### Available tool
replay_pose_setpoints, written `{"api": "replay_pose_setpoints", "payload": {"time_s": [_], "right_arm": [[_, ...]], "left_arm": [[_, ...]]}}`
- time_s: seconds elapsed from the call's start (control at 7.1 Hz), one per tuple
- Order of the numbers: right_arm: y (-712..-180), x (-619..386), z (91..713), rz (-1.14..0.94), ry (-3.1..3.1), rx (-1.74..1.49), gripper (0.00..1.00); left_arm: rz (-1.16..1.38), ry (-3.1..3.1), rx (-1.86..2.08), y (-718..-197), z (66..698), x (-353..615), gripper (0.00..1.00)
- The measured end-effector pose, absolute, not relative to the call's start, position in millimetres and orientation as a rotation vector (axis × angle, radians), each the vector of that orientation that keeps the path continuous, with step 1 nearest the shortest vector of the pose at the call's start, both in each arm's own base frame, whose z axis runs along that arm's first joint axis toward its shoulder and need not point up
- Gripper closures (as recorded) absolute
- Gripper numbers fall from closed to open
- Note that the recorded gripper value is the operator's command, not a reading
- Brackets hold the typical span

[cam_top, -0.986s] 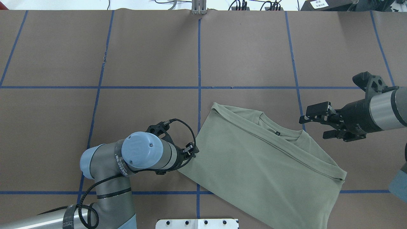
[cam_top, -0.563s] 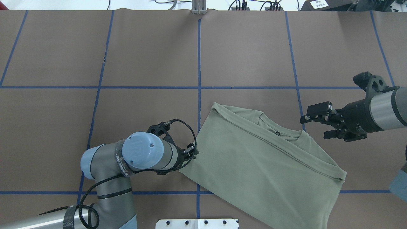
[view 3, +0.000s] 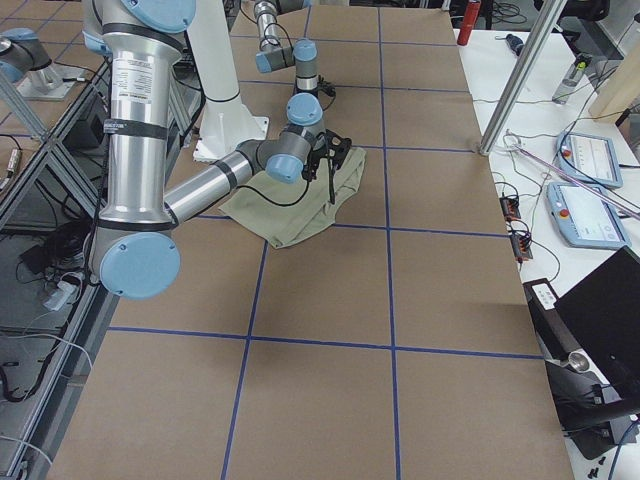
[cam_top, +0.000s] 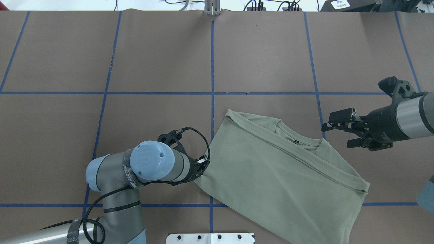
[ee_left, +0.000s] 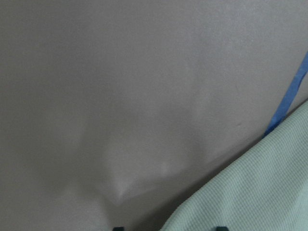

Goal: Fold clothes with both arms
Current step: 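Grasp the shirt corner nearest the left gripper while the right gripper releases, then drag the shirt corner with the left gripper farther from the robot, straightening it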

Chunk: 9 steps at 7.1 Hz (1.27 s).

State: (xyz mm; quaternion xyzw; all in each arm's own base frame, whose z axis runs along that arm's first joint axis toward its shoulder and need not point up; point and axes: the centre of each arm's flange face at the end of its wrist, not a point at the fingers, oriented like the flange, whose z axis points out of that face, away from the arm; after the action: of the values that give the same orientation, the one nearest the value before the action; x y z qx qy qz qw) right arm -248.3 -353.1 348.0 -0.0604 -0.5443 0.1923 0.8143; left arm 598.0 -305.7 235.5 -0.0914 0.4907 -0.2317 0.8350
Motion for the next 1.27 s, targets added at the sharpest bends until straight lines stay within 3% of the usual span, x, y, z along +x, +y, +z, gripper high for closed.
{"api": "replay_pose_setpoints", "payload": {"time_s": [0.42, 1.27], "right_arm": [[-356, -242, 348, 0.421, -1.164, -0.122, 0.0], [-358, -244, 341, 0.416, -1.177, -0.112, 0.0]], "left_arm": [[-0.478, 1.025, -0.154, -320, 223, 577, 1.0], [-0.513, 0.955, 0.141, -541, 261, 523, 1.0]]}}
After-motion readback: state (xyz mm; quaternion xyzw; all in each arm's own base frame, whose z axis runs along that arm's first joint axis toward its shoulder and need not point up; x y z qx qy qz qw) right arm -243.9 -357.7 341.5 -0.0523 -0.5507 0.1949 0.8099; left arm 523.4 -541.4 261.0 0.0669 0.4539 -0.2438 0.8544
